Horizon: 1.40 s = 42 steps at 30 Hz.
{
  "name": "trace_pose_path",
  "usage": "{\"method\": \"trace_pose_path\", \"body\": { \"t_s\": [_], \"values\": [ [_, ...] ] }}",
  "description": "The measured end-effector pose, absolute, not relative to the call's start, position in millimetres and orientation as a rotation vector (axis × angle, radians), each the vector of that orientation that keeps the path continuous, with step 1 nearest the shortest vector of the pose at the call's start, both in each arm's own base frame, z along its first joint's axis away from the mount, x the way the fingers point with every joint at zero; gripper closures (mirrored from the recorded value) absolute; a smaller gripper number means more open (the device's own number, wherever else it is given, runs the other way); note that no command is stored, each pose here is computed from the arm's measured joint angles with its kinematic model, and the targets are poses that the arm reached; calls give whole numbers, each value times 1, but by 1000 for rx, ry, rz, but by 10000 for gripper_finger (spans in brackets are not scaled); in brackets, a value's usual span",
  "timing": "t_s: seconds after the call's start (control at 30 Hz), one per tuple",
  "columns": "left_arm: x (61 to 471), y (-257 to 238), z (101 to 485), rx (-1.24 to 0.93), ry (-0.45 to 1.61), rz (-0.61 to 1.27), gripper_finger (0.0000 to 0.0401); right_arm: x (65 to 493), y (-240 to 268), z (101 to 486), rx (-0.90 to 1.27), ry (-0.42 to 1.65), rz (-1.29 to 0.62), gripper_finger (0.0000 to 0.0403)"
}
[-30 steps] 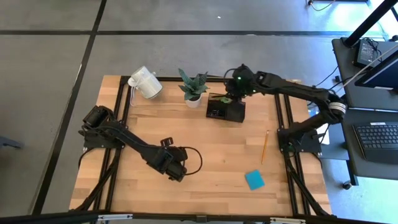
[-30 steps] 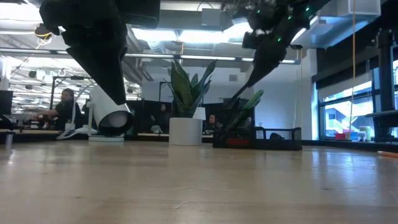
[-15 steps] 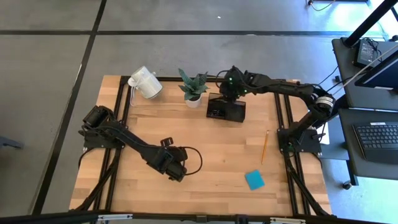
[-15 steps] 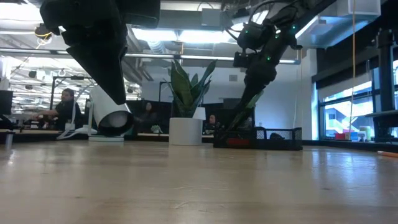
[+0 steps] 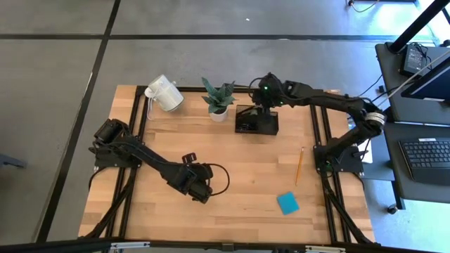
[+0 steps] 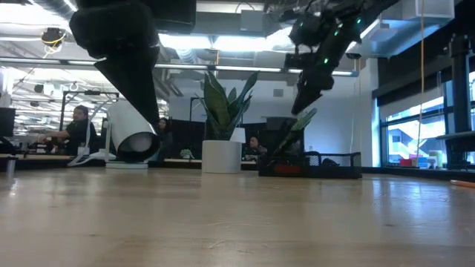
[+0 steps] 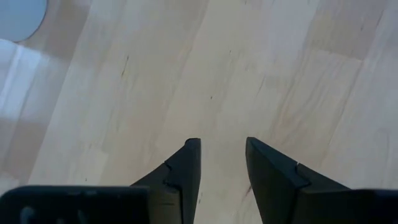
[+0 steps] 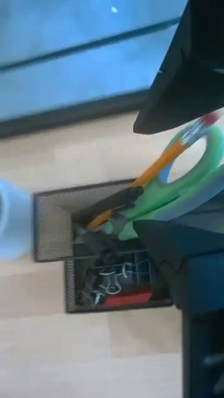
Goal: Pick and place office supplies into organizer
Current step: Put the orange pencil into the desk organizer
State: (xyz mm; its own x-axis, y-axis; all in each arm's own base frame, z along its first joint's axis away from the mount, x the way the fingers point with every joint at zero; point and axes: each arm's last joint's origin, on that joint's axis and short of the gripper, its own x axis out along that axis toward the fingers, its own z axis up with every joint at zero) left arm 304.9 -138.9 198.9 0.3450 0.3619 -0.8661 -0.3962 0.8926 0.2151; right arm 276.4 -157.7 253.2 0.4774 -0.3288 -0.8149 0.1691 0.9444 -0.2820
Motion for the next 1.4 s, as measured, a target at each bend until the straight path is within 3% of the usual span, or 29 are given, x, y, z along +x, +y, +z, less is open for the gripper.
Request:
{"method": "trace_pose_path", "body": {
  "t_s": [0.23, 0.53, 0.87, 1.07, 1.4],
  "values": [
    [306, -136, 199, -28, 1114, 496, 281, 252, -131, 293, -143, 947, -325, 158],
    [322, -126, 202, 1, 1051, 429, 281, 196, -80, 312, 293, 1081, -454, 160],
    [334, -110, 203, 25, 1032, 405, 281, 142, -51, 268, 771, 1277, -721, 160],
    [337, -101, 203, -3, 1043, 411, 281, 129, -45, 219, 878, 1392, -796, 160],
    [340, -101, 204, -23, 1029, 389, 281, 144, -46, 225, 990, 1285, -816, 213]
  ]
}}
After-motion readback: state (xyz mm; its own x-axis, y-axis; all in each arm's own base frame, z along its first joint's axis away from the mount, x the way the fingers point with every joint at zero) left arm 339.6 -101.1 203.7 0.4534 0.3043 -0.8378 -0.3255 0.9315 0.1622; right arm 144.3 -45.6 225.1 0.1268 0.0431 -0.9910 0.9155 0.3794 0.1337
